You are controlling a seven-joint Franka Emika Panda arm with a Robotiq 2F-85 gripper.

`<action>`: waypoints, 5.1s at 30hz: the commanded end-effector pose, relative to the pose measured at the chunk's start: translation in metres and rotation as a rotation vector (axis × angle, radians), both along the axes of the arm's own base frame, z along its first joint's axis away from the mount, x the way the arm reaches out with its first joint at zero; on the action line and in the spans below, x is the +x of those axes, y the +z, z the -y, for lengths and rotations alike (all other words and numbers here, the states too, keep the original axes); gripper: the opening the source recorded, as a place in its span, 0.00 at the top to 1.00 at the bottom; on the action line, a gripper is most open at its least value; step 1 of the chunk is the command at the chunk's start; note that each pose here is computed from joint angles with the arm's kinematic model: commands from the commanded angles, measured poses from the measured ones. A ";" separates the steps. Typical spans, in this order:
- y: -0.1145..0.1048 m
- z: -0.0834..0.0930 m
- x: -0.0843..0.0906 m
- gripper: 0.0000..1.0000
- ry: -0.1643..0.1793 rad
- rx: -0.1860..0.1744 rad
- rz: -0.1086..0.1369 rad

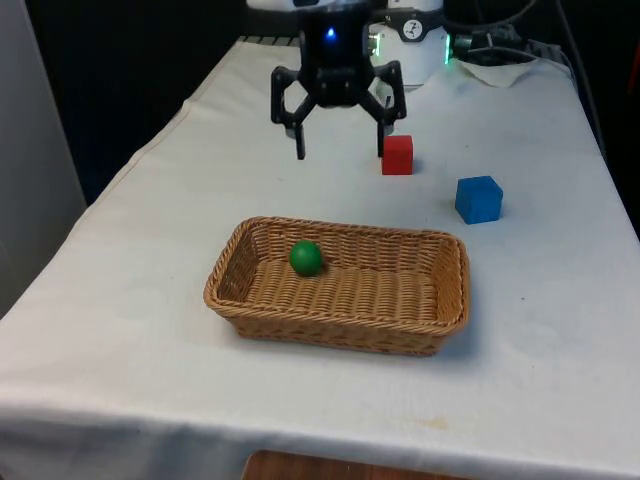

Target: Place all non-red objects into the basket.

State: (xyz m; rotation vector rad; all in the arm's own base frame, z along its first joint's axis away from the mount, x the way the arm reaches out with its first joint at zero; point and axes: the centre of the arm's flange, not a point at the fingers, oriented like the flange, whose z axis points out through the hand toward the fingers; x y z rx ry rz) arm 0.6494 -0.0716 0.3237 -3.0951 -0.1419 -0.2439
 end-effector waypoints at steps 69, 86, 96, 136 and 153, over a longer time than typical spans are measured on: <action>-0.031 -0.179 -0.083 0.00 0.210 -0.007 -0.049; -0.068 -0.190 -0.101 0.00 0.294 -0.023 -0.054; -0.075 -0.186 -0.119 0.00 0.294 -0.018 -0.048; -0.153 -0.209 -0.138 0.18 0.292 -0.026 -0.045; -0.154 -0.210 -0.138 0.94 0.293 -0.026 -0.043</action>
